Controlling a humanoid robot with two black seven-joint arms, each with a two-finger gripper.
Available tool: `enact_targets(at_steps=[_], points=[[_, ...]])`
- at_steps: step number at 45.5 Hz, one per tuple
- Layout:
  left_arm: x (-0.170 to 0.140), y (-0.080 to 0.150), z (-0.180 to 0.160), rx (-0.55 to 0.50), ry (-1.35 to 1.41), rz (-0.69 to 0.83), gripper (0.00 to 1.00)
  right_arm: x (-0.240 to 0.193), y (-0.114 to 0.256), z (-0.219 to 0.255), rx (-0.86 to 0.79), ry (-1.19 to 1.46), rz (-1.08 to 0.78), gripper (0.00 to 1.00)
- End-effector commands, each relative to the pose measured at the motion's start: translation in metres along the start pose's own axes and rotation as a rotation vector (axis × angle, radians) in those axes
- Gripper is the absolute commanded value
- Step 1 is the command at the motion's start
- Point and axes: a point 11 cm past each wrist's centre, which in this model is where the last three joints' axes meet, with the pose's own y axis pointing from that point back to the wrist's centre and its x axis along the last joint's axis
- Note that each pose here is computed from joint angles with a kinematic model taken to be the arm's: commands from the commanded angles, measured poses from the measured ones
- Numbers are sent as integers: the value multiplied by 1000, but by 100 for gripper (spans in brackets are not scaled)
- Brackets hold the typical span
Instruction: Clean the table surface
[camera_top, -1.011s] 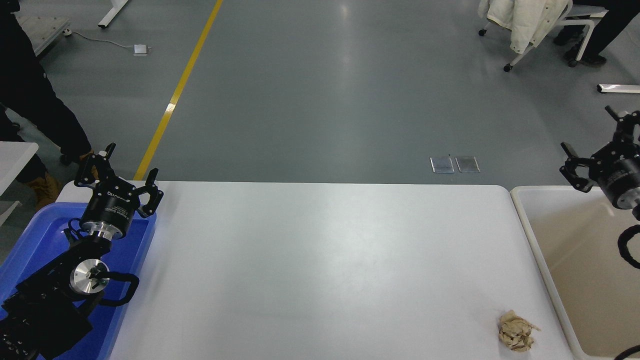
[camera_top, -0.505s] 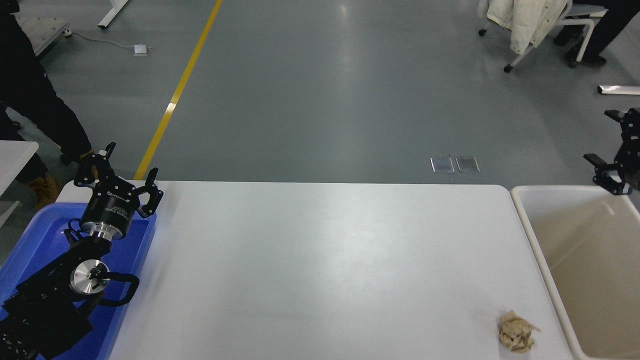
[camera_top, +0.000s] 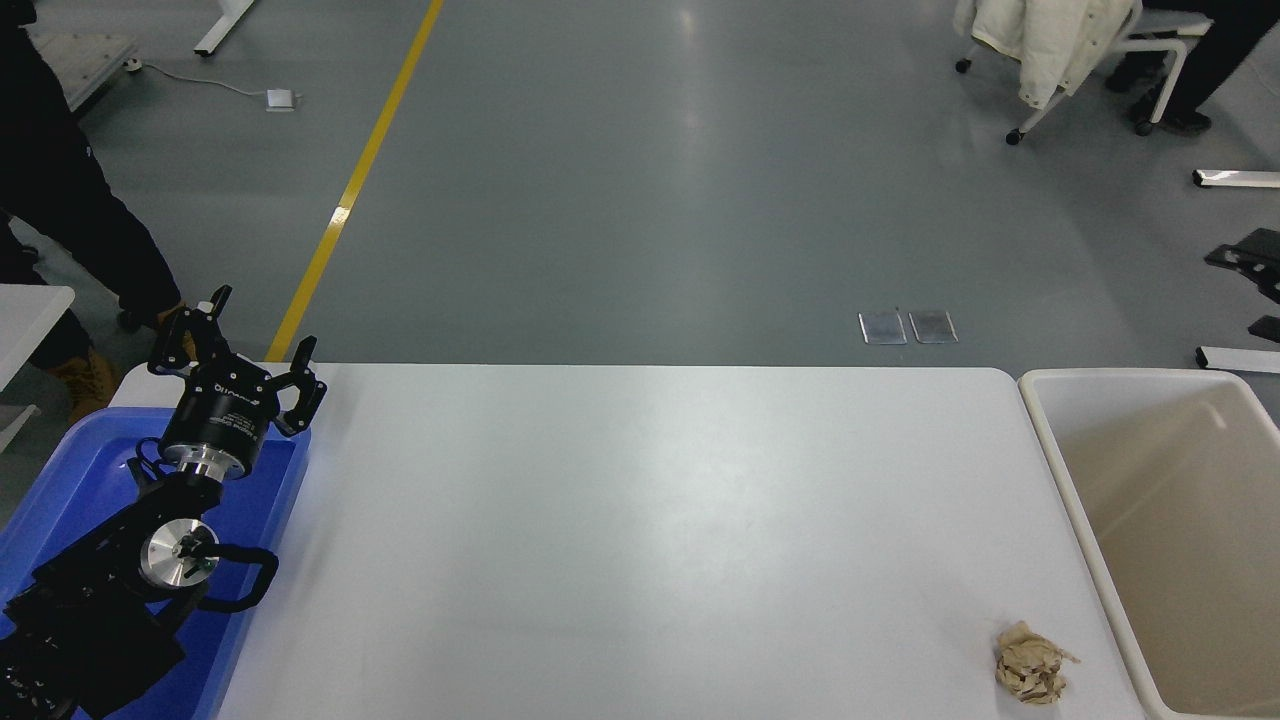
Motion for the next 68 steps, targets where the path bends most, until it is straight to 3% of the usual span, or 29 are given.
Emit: enact_targets(at_steps=[1,22,44,68], points=[[0,0,0,0,1,-1,100,-65,8,-34,76,274,-306,100],[0,0,0,0,0,0,100,-169,21,-11,78,731,-670,100],[0,0,0,0,0,0,100,-209,21,-28,190,727,-706,100],[0,0,0,1,-1,-1,100,-258,18,4,181,708,-733,100]])
